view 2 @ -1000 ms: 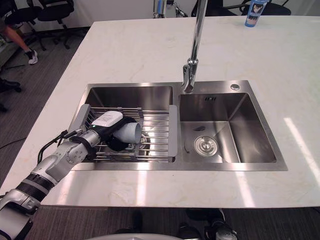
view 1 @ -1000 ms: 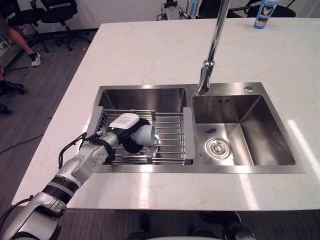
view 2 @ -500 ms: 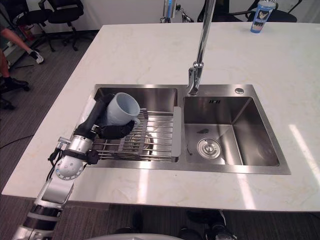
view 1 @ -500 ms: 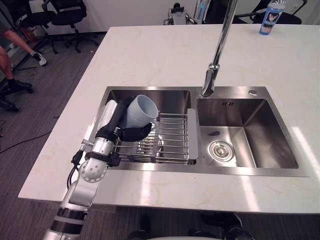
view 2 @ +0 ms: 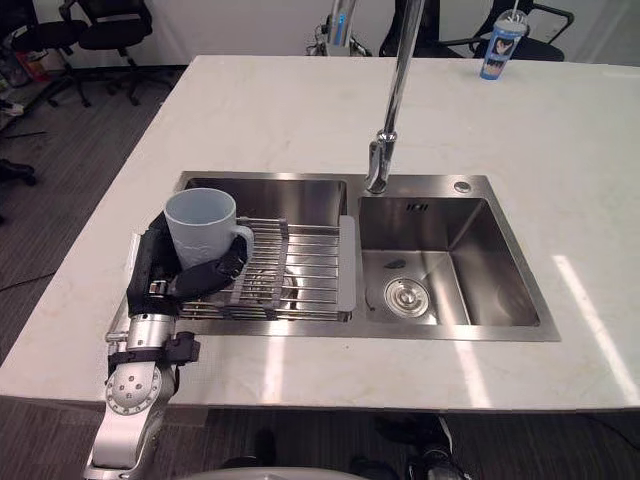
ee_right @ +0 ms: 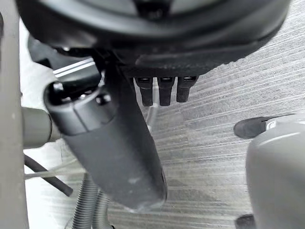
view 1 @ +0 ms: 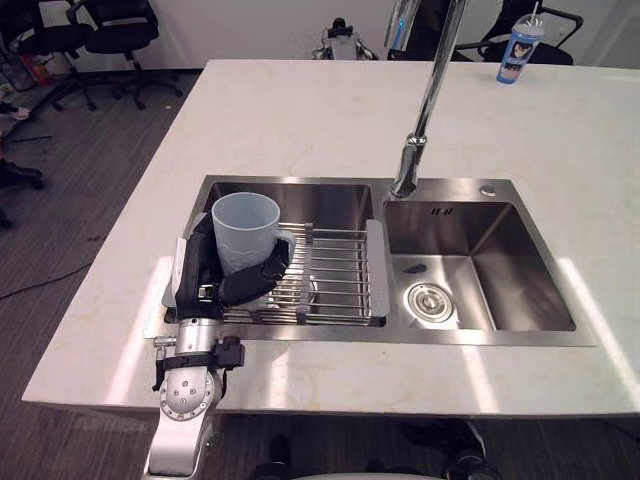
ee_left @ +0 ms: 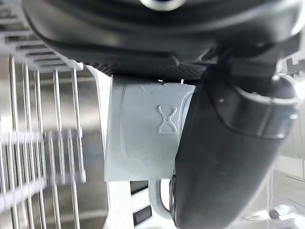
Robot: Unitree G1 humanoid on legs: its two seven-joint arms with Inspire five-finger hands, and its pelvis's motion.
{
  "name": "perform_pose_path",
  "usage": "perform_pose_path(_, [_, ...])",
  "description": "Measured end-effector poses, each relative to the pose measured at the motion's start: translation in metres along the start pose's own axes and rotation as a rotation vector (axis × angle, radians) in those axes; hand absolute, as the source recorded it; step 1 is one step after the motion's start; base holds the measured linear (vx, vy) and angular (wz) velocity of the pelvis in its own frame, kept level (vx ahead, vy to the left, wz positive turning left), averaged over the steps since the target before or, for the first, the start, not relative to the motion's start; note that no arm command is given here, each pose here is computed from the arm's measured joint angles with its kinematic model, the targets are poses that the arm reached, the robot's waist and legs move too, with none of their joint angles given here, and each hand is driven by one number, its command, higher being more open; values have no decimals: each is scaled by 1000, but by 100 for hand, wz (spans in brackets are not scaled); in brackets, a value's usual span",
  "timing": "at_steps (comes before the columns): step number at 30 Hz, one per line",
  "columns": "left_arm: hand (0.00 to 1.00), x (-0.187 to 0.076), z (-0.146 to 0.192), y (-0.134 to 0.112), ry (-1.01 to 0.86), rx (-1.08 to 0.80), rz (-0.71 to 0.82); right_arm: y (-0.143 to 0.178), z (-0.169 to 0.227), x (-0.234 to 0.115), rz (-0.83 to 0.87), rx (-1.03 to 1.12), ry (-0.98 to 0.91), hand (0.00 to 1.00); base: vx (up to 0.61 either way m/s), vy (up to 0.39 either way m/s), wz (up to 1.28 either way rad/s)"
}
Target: Walk over to the sink, pick up the cup, carry it to the dishwasher, place the cup inside the dishwasher, then close the dishwasher door
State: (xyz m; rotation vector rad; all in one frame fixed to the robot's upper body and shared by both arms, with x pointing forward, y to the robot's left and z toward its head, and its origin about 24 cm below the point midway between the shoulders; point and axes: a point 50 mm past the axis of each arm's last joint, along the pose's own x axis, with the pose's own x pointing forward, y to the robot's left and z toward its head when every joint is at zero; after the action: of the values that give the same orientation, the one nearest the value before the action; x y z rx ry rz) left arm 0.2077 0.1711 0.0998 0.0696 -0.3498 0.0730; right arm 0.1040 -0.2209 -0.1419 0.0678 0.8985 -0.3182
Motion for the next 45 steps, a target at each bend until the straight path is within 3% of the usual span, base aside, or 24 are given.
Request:
perform_pose_path(5, [30, -1, 1, -22, -3, -57, -67, 7, 18, 2, -5, 10, -75, 90, -128, 49, -21])
perform_pose_path(10, [30, -14, -6, -9, 50, -56, 34, 11, 15, 2, 13, -24, -62, 90, -147, -31, 4])
perform_pose_path(14, [30, -12, 3, -11, 12, -84, 53, 8, 40, 9, 10, -56, -131, 90, -181, -108, 20])
perform_pose_path(19, [30, -7, 4, -30, 7, -130, -20, -5, 51, 10, -62, -17, -171, 90, -313, -108, 72])
perform_pose_path(27, [30, 2, 13, -55, -52, -200, -141, -20, 34, 1, -115, -12, -143, 90, -169, 50, 55])
perform_pose_path(36, [30, 0, -4, -50, 16, -160, -144, 3, 26, 3, -44, -9, -104, 90, -54, 111, 55])
perform_pose_path(45, [30, -8, -8, -48, 60, -238, -119, -12, 44, 9, -100, -97, -142, 90, -48, 114, 141])
